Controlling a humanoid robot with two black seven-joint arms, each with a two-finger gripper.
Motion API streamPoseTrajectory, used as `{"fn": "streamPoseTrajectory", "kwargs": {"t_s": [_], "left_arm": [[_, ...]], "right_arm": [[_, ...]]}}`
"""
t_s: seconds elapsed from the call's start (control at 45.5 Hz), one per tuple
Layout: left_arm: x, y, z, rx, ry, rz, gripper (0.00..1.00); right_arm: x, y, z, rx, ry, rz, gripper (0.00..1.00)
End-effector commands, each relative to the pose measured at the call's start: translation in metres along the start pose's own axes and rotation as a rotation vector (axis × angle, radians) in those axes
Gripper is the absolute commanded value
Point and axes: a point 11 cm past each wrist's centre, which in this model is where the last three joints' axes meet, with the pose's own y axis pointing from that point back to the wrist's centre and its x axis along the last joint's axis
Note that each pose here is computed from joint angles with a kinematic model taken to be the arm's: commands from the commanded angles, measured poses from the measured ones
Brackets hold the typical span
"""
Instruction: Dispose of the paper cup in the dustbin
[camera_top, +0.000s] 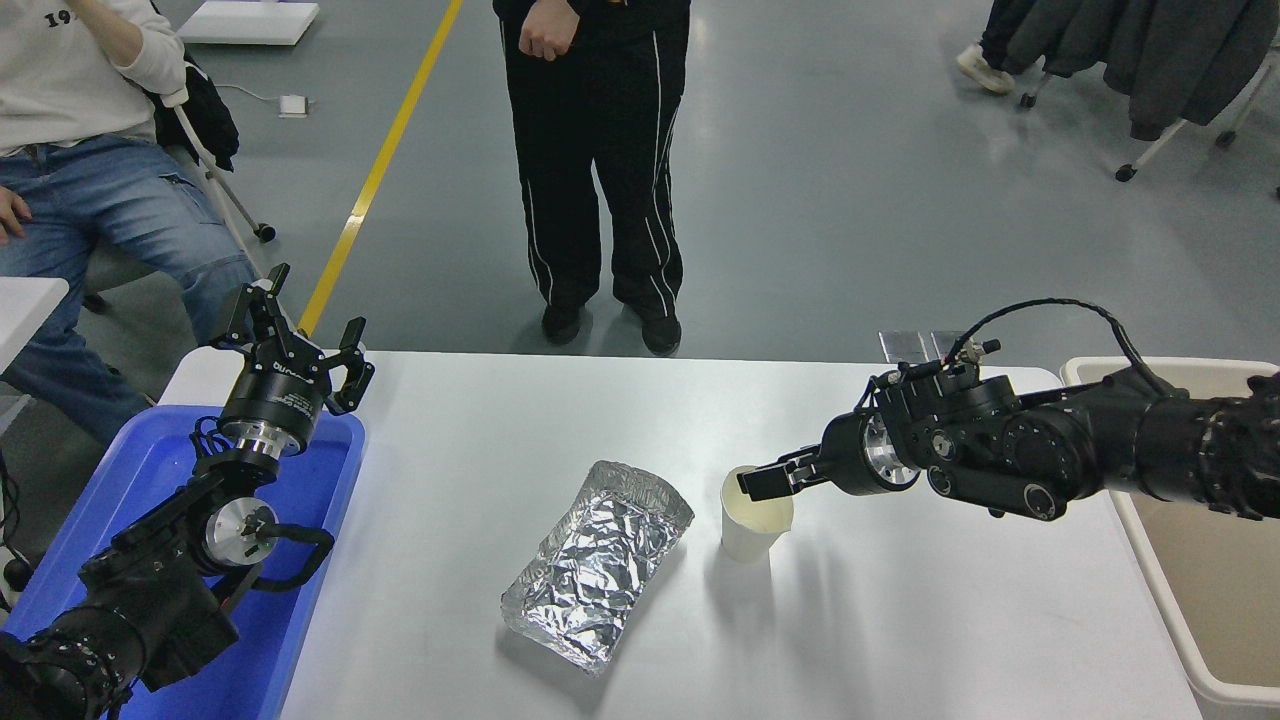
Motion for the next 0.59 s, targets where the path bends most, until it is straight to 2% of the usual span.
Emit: {"fn": "streamPoseTrajectory", "kwargs": {"t_s": [0.0, 0.44, 0.484, 0.571], "left_arm": [[0.000, 0.000, 0.000, 0.000, 0.000, 0.000, 1.00], [0.000, 0.000, 0.000, 0.000, 0.000, 0.001, 1.00], [0.000, 0.000, 0.000, 0.000, 0.000, 0.000, 1.00], [0.000, 0.000, 0.000, 0.000, 0.000, 0.000, 1.00]], "right_arm": [[-0.008, -0.002, 0.005, -0.009, -0.005, 0.017, 0.75], [-0.018, -0.005, 0.005, -0.006, -0.013, 0.001, 0.74], [-0.019, -0.005, 0.005, -0.007, -0.014, -0.003, 0.66], [-0.022, -0.006, 0.006, -0.008, -0.007, -0.011, 0.22]]}}
